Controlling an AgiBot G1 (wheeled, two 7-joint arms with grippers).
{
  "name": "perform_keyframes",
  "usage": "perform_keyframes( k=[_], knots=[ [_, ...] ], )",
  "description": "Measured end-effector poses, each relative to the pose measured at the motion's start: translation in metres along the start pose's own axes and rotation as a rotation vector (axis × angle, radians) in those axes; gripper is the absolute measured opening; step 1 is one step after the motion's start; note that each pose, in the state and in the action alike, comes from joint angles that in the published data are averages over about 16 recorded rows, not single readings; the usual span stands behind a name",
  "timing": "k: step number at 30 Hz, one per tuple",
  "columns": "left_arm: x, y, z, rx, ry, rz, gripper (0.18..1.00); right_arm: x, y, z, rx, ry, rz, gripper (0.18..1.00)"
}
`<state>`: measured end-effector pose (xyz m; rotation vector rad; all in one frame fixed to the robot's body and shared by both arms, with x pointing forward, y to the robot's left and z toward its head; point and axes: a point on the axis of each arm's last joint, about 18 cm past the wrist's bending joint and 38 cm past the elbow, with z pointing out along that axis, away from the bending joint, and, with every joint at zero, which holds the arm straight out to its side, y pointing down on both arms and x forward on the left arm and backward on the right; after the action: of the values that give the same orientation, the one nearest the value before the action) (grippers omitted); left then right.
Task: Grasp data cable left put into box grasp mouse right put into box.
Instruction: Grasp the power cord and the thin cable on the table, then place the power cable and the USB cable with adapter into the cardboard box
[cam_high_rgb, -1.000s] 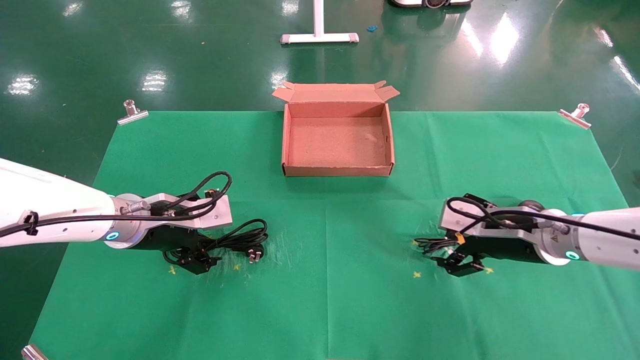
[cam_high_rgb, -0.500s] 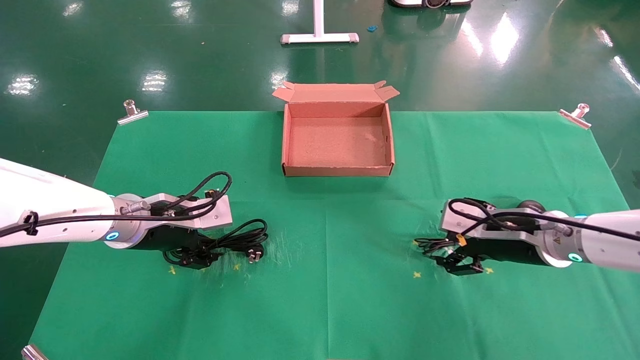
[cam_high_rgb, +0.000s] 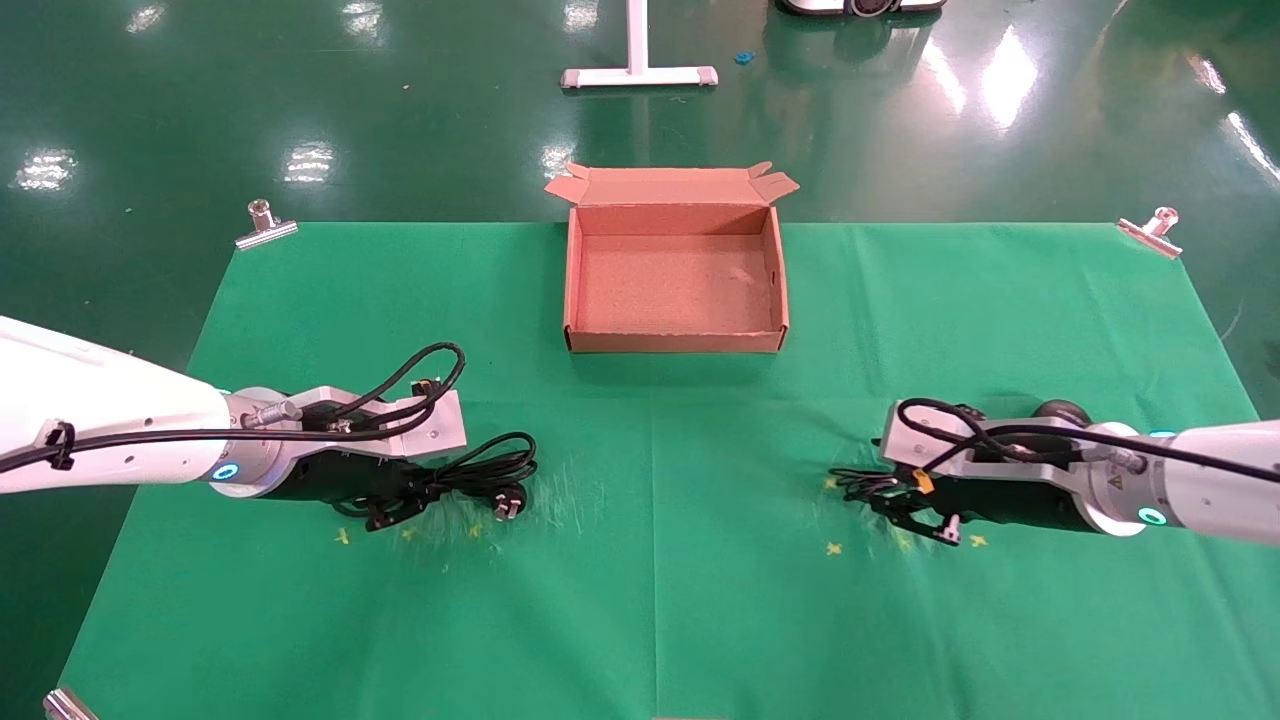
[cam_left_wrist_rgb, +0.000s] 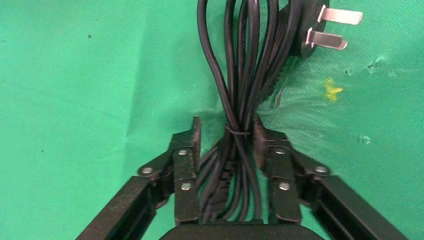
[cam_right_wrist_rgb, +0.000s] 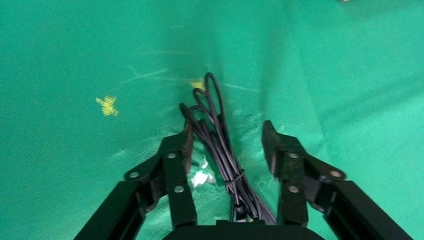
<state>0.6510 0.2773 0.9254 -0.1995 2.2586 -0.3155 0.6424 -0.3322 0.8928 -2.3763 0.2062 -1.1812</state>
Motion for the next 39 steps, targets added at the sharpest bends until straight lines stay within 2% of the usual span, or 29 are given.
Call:
perform_keyframes(
  k=[6,11,19,27,33,39],
  knots=[
    [0.0,0.0,0.0,-0.001,-0.001,0.0,0.389,0.0,0.0,0.0,0.0,0.0,0.0,0.506],
    [0.0,0.0,0.0,-0.002,-0.002,0.0,0.314,0.0,0.0,0.0,0.001,0.0,0.0,0.396],
    [-0.006,0.003,-0.008,0.001,-0.012,-0.008,0.271,0.001,0.0,-0.001,0.002,0.002,0.0,0.279],
    [-0.037,0.001,-0.046,0.026,-0.075,-0.015,0.266,0.021,-0.006,-0.016,0.029,0.05,0.012,0.22],
    [-0.071,-0.03,-0.073,0.102,-0.169,-0.008,0.265,0.061,-0.019,-0.046,0.081,0.147,0.028,0.207],
    [-0.102,-0.093,-0.064,0.222,-0.249,-0.005,0.265,0.11,-0.037,-0.091,0.146,0.275,0.036,0.205]
  ],
)
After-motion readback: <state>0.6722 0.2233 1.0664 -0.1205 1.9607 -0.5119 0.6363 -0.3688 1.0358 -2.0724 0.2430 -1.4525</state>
